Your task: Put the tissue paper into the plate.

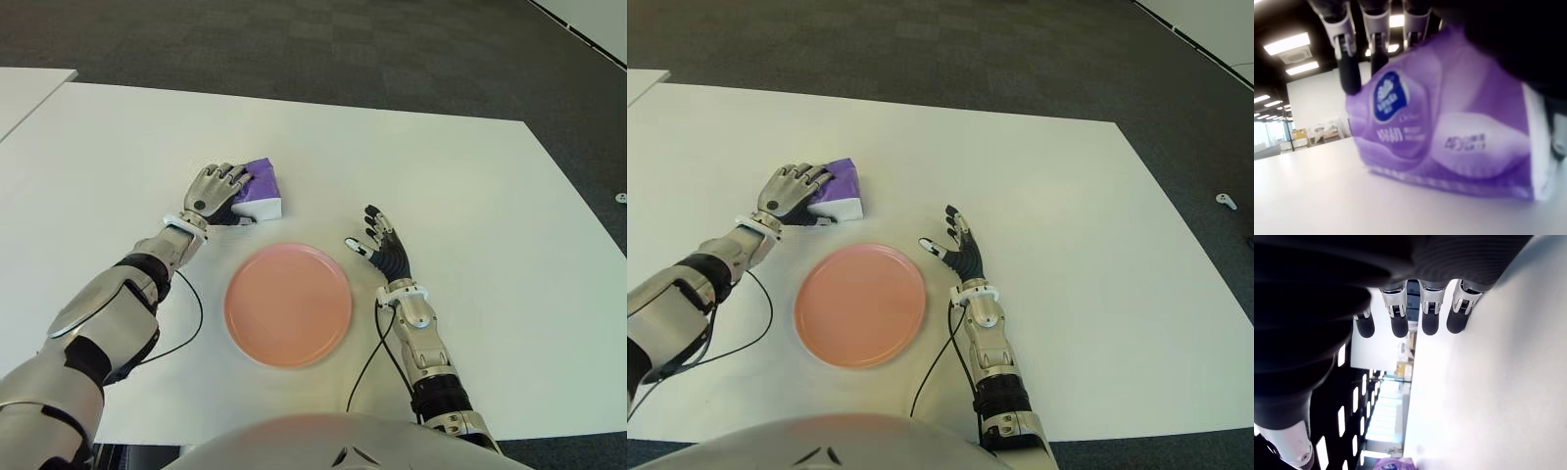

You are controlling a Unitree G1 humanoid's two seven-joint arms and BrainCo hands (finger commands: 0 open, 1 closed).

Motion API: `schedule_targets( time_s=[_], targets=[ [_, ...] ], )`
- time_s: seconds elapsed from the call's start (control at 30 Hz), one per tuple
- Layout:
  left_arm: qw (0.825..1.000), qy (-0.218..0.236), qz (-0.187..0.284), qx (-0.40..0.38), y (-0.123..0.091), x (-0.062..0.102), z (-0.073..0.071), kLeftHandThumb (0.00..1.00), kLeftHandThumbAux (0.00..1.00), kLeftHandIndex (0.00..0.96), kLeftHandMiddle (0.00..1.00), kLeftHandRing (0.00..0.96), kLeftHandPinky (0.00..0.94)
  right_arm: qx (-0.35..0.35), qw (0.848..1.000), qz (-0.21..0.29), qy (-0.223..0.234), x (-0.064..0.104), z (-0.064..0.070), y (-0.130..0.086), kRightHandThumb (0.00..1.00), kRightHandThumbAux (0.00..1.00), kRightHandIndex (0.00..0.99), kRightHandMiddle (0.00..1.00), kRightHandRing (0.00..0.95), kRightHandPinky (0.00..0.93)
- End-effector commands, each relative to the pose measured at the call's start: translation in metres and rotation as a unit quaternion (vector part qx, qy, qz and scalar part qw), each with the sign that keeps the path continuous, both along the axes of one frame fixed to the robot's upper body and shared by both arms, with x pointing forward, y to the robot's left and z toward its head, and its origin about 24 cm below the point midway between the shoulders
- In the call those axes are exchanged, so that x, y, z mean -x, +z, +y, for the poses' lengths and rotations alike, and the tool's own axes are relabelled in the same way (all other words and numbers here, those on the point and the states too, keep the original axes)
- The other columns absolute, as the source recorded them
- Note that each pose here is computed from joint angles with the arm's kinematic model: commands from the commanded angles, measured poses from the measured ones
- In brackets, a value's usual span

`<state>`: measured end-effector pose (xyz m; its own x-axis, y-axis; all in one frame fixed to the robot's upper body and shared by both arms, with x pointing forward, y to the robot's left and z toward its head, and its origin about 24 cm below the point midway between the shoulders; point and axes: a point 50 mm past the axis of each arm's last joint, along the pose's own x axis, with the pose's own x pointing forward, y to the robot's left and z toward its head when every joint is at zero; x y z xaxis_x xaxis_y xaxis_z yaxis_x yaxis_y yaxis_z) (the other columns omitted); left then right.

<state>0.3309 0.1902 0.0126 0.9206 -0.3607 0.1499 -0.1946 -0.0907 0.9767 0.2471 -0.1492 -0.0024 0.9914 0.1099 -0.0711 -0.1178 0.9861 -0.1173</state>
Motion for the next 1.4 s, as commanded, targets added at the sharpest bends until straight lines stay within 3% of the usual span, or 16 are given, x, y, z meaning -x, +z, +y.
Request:
schedule_targets(
  time_s=[0.03, 0.57, 1.27, 1.4],
  targets=[
    [0.998, 0.009, 0.054, 0.023, -0.025, 0.018, 0.000, 0.725, 0.694, 0.442, 0.793, 0.791, 0.791, -0.002, 0.995, 0.098, 0.004, 0.023, -0.001, -0.034, 0.000, 0.690, 0.000, 0.000, 0.000, 0.000],
    [0.993, 0.011, 0.064, 0.102, -0.019, 0.014, -0.009, 0.747, 0.697, 0.443, 0.836, 0.837, 0.823, -0.005, 0.995, 0.097, 0.005, 0.022, 0.000, -0.034, 0.000, 0.664, 0.000, 0.000, 0.000, 0.000],
    [0.988, 0.015, 0.045, 0.145, -0.013, 0.012, -0.009, 0.750, 0.698, 0.443, 0.850, 0.849, 0.817, 0.002, 0.996, 0.093, 0.007, 0.017, 0.001, -0.034, 0.000, 0.685, 0.000, 0.000, 0.000, 0.000],
    [0.987, 0.006, 0.031, 0.157, -0.002, 0.007, -0.004, 0.750, 0.698, 0.442, 0.850, 0.848, 0.821, 0.002, 0.996, 0.094, 0.006, 0.016, 0.001, -0.034, 0.000, 0.696, 0.000, 0.000, 0.000, 0.000]
  ],
)
